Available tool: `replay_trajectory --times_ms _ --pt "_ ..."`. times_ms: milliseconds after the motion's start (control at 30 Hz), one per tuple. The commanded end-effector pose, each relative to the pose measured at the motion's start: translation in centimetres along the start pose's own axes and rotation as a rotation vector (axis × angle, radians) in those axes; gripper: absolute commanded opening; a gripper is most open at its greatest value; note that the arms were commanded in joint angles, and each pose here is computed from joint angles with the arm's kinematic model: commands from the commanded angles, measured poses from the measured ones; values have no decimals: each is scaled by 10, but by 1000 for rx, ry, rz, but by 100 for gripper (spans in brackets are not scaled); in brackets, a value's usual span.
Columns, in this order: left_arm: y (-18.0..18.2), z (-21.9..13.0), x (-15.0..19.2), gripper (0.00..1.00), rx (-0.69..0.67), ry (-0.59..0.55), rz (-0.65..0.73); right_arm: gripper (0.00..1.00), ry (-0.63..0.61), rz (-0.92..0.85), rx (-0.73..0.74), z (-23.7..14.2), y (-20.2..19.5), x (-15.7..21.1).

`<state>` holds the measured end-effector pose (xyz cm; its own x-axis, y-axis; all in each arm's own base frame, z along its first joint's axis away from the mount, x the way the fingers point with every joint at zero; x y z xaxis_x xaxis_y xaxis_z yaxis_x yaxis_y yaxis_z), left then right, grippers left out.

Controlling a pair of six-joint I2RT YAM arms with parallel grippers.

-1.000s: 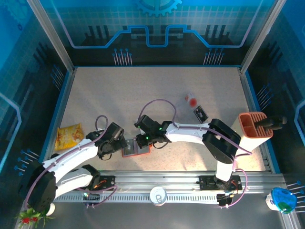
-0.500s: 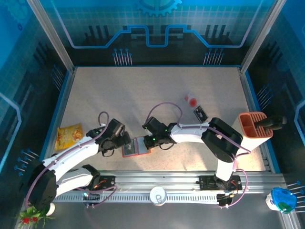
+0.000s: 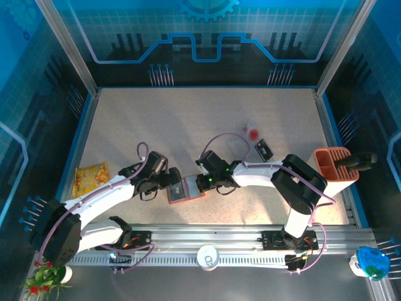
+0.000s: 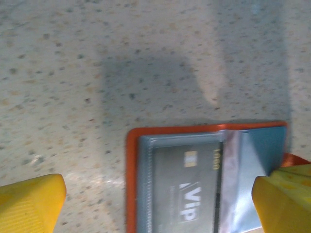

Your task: Put the credit cards into the card holder

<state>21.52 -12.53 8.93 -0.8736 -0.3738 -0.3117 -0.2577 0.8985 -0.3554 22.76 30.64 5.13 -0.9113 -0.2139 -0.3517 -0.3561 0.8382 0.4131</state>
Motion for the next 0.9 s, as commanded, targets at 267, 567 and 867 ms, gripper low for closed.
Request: replay_trajectory --times_ms 267,567,867 --pt "-14 16 -2 99 123 -21 15 0 102 41 110 9 -35 32" --pt "-14 30 -8 99 82 -39 47 0 104 42 103 11 -33 33" --pt "-16 41 -7 99 75 -10 71 0 106 40 97 13 -31 35"
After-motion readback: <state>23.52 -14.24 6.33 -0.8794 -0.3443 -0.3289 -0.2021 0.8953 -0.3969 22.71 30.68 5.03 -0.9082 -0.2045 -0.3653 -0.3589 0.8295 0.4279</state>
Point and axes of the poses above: each hand's point on the last joint's axis, 136 mm out from that joint toward the fingers, its own z axis out along the fingers, its own y axis along the line the jaws close on, x = y × z, the point moved 4 cm from there along -z, back along the fingers, and after that the axes turned 3 degrees about z, right-handed, at the moved point
